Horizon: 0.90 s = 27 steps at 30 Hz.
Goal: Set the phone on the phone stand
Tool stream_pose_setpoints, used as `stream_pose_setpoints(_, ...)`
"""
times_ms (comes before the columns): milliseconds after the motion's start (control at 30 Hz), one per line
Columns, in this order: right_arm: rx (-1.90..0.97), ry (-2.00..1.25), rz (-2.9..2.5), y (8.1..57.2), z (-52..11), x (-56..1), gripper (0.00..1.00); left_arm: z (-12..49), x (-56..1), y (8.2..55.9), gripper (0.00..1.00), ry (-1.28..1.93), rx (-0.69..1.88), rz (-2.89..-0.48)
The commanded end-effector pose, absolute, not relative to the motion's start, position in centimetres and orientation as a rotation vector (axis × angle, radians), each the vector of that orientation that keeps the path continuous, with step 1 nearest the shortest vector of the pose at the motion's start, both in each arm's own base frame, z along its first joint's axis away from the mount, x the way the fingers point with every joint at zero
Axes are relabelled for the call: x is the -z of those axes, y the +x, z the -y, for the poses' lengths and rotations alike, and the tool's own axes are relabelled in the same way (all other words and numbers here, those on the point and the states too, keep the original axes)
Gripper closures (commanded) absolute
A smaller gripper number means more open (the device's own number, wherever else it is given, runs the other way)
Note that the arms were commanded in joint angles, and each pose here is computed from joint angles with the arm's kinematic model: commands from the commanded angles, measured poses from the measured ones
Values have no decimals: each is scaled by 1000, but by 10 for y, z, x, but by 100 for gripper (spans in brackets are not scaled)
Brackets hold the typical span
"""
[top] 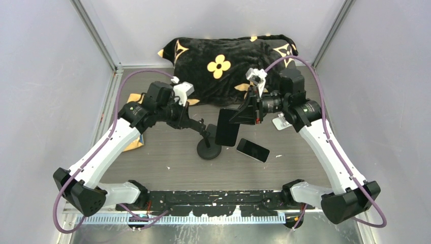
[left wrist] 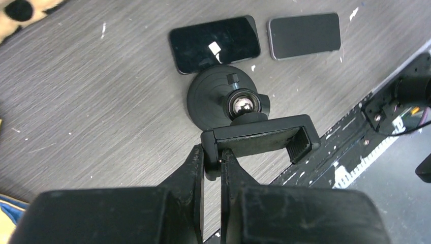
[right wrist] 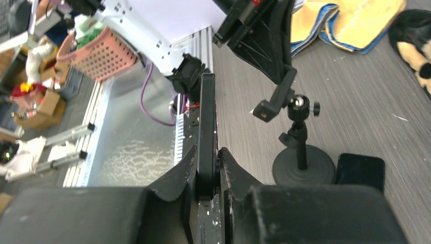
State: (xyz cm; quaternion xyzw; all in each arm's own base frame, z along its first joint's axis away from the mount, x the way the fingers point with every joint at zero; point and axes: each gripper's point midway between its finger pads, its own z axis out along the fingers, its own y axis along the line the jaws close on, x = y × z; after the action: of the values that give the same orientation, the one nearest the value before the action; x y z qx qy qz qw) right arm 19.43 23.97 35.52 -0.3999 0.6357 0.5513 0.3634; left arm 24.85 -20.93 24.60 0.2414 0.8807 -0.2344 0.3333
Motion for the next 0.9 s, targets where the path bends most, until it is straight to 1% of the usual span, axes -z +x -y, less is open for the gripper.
stream_pose_setpoints(0, -1373, -1222, -1475, 178, -253, -370, 99, 235, -292, 240, 99, 761, 687, -2052)
stream_pose_setpoints(167, -1352, -1371, -1326, 163, -272, -373, 99, 254, -294, 223, 100, 880, 682, -1970)
stream_pose_setpoints(367, -1328, -1476, -1115, 145, -296, -380, 99, 276, -291, 210, 99, 958, 811, -1904)
stream_pose_setpoints(500, -1371, -1484, -1045, 133, -314, -388, 99, 281, -293, 207, 99, 966, 851, -1886)
stream_pose_setpoints(667, -1408, -1411, -969, 134, -335, -394, 99, 288, -300, 202, 100, 967, 920, -1842)
stream_pose_setpoints(867, -1423, -1374, -988, 137, -342, -379, 99, 293, -308, 194, 100, 978, 985, -1807)
